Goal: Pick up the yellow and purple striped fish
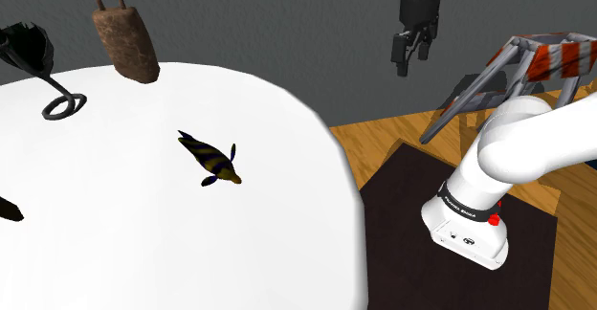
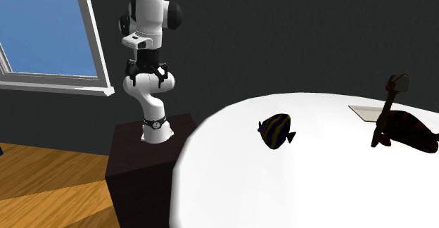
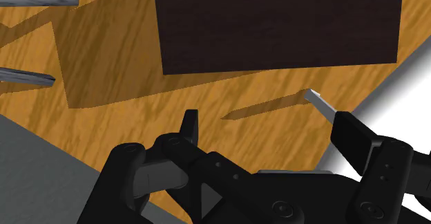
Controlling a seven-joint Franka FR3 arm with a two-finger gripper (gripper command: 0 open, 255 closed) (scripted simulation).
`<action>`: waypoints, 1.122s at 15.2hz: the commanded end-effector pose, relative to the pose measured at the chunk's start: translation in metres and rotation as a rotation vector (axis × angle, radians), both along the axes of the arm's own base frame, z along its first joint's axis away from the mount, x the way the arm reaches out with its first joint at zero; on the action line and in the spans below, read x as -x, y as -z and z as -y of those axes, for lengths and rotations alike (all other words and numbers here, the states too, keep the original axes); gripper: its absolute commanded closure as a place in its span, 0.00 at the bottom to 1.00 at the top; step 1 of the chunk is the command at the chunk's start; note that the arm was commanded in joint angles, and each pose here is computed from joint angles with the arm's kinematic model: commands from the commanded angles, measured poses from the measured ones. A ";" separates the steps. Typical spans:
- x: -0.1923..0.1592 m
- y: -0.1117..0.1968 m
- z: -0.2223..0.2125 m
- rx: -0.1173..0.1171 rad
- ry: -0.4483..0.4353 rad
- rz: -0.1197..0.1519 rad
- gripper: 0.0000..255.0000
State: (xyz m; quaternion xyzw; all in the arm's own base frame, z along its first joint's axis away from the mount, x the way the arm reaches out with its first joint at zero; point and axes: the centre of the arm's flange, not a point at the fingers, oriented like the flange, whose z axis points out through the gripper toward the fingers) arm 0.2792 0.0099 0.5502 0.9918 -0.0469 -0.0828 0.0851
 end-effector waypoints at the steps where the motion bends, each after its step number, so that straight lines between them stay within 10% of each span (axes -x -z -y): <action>1: 0.000 0.000 0.000 0.000 0.000 0.000 0.00; 17: -0.046 0.074 -0.152 -0.171 0.189 0.180 0.00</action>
